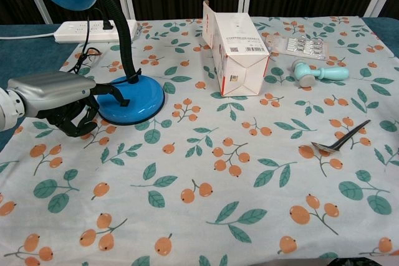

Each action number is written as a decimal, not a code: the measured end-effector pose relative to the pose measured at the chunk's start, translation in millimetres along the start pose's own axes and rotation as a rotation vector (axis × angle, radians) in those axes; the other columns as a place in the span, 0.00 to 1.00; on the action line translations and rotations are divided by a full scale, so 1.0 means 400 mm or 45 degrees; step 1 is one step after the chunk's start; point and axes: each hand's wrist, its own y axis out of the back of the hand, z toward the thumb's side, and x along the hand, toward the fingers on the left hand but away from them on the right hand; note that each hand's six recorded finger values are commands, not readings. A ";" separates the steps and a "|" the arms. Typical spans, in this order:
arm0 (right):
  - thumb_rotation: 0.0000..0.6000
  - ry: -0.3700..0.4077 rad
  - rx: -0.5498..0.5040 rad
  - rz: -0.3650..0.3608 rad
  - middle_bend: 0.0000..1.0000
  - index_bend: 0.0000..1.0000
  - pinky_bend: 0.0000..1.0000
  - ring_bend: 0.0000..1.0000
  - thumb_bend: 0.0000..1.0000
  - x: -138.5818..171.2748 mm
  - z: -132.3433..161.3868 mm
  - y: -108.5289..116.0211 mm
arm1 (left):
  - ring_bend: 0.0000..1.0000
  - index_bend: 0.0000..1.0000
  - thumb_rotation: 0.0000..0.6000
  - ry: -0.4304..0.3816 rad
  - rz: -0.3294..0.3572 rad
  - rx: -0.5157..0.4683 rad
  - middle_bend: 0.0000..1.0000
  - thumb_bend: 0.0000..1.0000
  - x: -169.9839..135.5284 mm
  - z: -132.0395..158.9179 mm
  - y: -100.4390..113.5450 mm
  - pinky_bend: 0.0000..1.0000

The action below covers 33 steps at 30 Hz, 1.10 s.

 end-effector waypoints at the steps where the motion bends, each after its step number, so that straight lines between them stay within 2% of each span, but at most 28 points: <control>1: 1.00 -0.001 0.000 0.000 0.00 0.00 0.10 0.05 0.23 0.000 0.000 0.000 | 0.67 0.19 1.00 0.000 0.000 -0.001 0.66 0.48 0.000 0.001 0.000 0.60; 28: 1.00 -0.004 0.000 0.000 0.00 0.00 0.10 0.05 0.23 -0.001 -0.001 0.001 | 0.67 0.21 1.00 -0.018 -0.034 0.031 0.66 0.48 -0.011 0.002 -0.019 0.60; 33: 1.00 -0.004 0.000 0.000 0.00 0.00 0.10 0.05 0.23 -0.001 -0.001 0.001 | 0.67 0.21 1.00 -0.021 -0.005 0.022 0.65 0.48 -0.011 0.007 -0.002 0.60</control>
